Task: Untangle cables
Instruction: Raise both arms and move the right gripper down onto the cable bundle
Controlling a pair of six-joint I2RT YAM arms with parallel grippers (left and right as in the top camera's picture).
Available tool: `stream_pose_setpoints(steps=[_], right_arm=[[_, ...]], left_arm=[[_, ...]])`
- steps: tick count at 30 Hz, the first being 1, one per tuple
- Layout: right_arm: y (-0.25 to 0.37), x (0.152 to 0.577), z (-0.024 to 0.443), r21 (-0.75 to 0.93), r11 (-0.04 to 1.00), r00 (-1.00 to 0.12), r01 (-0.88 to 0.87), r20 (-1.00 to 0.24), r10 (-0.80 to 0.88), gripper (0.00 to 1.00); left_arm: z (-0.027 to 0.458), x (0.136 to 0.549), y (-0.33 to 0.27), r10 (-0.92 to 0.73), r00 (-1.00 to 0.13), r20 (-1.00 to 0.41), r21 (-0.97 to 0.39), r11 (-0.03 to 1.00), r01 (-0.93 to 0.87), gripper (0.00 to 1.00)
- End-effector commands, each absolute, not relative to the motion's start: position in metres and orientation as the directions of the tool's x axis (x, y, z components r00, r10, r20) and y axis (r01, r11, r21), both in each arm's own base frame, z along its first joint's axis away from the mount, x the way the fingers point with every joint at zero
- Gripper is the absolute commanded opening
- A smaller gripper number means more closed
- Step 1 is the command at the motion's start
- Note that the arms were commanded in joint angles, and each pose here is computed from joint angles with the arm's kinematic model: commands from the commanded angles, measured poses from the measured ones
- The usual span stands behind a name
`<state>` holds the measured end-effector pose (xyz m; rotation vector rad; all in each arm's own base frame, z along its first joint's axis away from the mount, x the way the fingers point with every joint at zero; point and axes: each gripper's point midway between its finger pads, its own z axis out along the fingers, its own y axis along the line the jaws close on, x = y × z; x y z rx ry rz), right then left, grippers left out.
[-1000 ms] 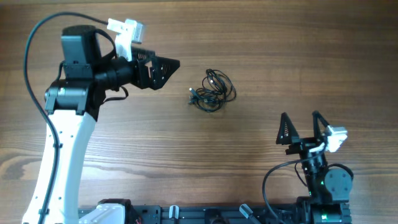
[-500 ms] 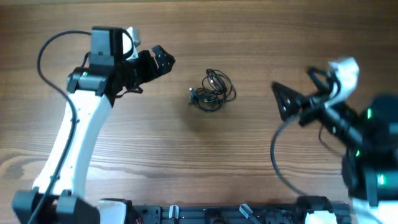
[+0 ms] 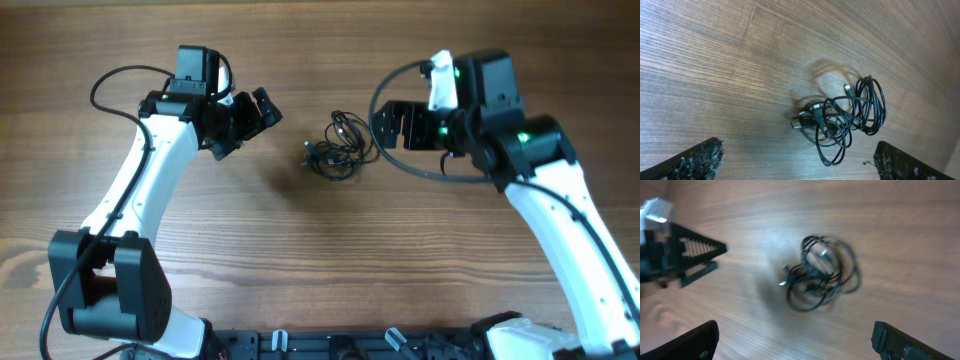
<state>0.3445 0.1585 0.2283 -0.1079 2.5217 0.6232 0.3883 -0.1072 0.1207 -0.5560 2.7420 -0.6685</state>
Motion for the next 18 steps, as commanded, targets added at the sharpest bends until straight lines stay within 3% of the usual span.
stream_pose_setpoints(steps=[1,5,8,13,18], right_arm=[[0.167,0.362,0.202,0.366,0.896,-0.866,-0.252,-0.498,-0.040,0.99],[0.204,0.374,0.156,0.359,0.858,-0.866,-0.367,-0.468,-0.175,0.99],[0.206,0.384,0.114,0.251,0.905,-0.878,-0.344,-0.427,-0.215,0.92],[0.222,0.378,0.067,0.217,0.906,-0.896,-0.363,-0.347,-0.276,0.87],[0.228,0.385,0.054,0.217,0.904,-0.892,-0.368,-0.356,-0.278,0.66]], left_arm=[[0.120,0.391,-0.108,-0.429,-0.888,-0.163,-0.484,0.820,-0.307,1.00],[0.109,0.390,-0.078,-0.645,-0.750,-0.143,-0.376,0.737,-0.562,1.00],[0.108,0.392,-0.069,-0.670,-0.722,-0.171,-0.350,0.727,-0.591,1.00],[0.105,0.390,-0.046,-0.688,-0.691,-0.221,-0.279,0.724,-0.631,1.00],[0.105,0.391,-0.042,-0.696,-0.683,-0.221,-0.279,0.716,-0.640,1.00]])
